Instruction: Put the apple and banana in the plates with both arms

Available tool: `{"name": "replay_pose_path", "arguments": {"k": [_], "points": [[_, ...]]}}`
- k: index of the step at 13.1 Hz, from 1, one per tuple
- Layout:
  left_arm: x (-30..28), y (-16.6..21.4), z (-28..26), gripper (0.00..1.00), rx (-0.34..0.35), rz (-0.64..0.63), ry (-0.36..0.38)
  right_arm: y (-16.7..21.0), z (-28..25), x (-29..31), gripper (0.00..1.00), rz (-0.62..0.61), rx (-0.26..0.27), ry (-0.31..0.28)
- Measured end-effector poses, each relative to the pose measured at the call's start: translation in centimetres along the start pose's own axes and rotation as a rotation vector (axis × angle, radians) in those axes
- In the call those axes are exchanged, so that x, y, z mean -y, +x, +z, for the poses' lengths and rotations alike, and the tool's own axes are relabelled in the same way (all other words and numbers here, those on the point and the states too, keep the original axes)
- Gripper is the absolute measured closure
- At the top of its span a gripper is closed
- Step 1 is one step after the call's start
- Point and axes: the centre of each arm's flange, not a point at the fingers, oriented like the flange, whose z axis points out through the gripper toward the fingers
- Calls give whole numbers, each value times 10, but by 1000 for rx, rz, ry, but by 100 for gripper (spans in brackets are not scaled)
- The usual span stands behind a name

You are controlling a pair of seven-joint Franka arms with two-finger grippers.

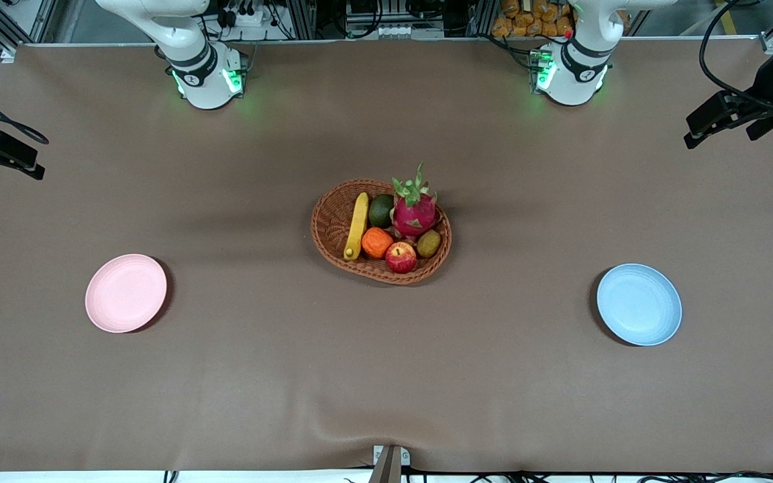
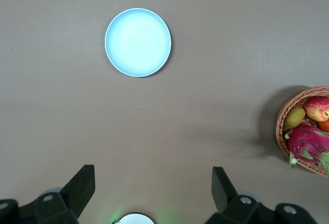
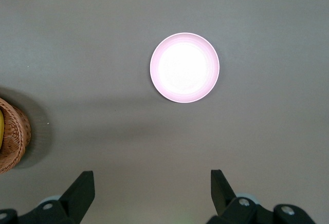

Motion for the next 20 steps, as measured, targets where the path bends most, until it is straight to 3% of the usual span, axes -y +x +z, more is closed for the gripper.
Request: {"name": "replay_pose_path", "arguments": {"k": [14, 20], "points": [[-2, 17, 18, 0, 40, 0, 5, 1, 4, 14, 0, -21, 18, 5], [-4, 15, 13, 0, 39, 1, -20, 26, 63, 59, 0, -67, 107, 130]]}}
